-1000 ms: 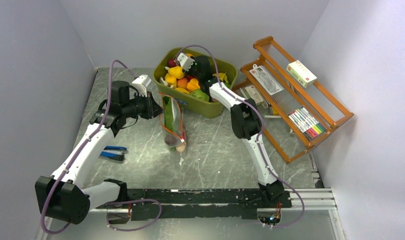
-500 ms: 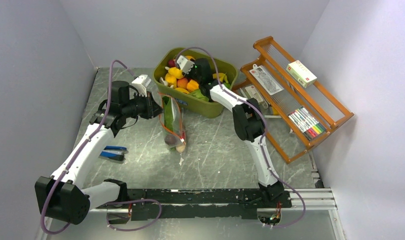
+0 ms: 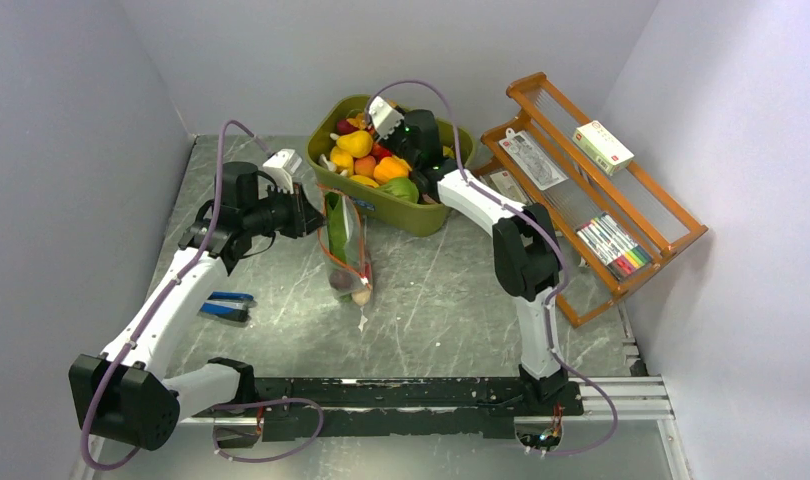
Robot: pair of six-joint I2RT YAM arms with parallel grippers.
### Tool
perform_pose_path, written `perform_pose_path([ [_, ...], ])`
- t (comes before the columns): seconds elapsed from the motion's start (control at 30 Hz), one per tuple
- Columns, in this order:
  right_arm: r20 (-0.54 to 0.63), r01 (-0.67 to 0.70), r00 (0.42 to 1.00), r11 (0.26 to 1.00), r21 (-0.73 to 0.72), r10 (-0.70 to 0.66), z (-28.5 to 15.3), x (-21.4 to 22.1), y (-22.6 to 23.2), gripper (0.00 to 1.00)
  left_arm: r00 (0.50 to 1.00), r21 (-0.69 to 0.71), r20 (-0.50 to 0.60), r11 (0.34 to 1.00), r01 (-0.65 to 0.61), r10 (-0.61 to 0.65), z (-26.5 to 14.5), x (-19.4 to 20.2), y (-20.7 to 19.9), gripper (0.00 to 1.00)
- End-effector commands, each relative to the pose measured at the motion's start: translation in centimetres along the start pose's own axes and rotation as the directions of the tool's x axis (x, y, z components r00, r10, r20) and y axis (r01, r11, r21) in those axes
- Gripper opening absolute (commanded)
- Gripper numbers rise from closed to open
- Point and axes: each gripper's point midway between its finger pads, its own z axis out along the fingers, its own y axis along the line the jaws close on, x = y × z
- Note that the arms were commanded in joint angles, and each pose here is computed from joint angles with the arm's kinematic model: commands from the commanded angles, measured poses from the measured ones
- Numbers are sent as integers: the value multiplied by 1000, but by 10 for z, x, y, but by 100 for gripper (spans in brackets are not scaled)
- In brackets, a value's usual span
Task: Place the food in the zip-top bag and seal the zipper
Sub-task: Pick up the fake fruit from the bin, then place the fake fruit in the zipper food storage bag.
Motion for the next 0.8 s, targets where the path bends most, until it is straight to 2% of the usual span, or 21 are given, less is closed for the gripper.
perform_pose_path([
  [0.0,72,-150,986,989,4,149,-21,-32,-15,31,997,19,63,999,-39,37,-5,-20,-10,7],
  [0.17,81,-328,941,944,-31,329,-52,-52,-20,29,998,8,60,999,-35,34,-2,-18,-6,7],
  [0.33,78,-493,864,867,-67,497,-91,-68,-19,27,998,2,62,999,-33,33,-1,-17,-5,7],
  [0.5,69,-653,745,746,-134,664,-147,-95,-14,28,997,-2,69,999,-36,36,-3,-19,-5,7],
  [0.7,10,-767,606,588,-256,795,-206,-115,8,28,997,-2,74,1000,-25,25,-2,-19,-5,7],
  [0.77,-19,-809,543,517,-280,840,-223,-119,14,28,997,-2,71,1000,-24,24,-2,-19,-5,7],
])
